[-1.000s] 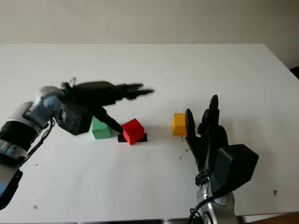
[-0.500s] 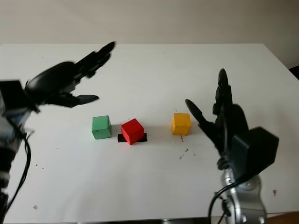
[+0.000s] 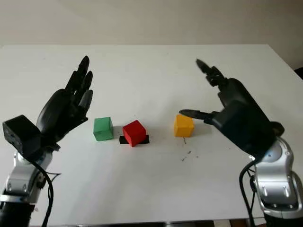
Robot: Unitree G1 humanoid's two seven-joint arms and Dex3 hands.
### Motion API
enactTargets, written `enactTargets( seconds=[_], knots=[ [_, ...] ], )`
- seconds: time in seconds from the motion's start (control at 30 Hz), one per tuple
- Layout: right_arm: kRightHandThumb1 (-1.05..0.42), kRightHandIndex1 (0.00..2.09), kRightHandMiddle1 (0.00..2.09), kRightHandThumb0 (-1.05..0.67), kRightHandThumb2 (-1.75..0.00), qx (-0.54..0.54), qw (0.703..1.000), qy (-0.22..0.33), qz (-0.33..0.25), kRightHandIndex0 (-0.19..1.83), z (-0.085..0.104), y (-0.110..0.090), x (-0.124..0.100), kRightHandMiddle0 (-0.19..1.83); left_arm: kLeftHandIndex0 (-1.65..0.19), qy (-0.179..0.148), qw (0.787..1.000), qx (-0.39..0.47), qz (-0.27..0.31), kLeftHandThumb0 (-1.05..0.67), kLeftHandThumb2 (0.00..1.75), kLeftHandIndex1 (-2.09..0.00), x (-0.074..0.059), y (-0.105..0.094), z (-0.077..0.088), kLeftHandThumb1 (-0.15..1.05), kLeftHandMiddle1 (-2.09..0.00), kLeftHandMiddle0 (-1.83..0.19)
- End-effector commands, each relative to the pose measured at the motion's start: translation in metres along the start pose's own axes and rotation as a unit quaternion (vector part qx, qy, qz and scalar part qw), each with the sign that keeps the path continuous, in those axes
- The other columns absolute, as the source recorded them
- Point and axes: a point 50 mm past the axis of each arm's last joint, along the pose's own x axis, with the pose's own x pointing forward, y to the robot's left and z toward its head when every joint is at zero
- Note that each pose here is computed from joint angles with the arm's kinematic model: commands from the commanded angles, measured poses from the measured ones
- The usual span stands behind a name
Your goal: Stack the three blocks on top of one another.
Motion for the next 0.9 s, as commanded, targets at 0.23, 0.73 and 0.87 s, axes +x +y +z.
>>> enactTargets(
  seconds=[0.23, 0.73, 0.87],
  knots=[
    [-0.81, 0.07, 0.08, -0.58, -0.05, -0.134, 0.990, 0.001, 0.054, 0.00, -0.003, 0.016, 0.010, 0.29, 0.19, 0.003, 0.999, -0.036, 0.032, -0.64, 0.74, 0.00, -0.014, -0.007, -0.007, 1.05, 0.00, 0.19],
    [-0.85, 0.07, 0.09, -0.65, -0.06, -0.240, 0.966, 0.001, 0.096, 0.05, -0.016, 0.040, 0.020, 0.38, 0.19, -0.019, 0.997, -0.053, 0.058, -0.62, 0.75, 0.00, -0.014, -0.003, -0.007, 1.05, -0.02, 0.19],
    [-0.86, 0.08, 0.09, -0.63, -0.06, -0.239, 0.967, -0.002, 0.091, 0.07, -0.020, 0.044, 0.021, 0.40, 0.19, -0.018, 0.998, -0.040, 0.051, -0.63, 0.75, 0.00, -0.013, -0.005, -0.004, 1.05, -0.01, 0.19]
  ],
)
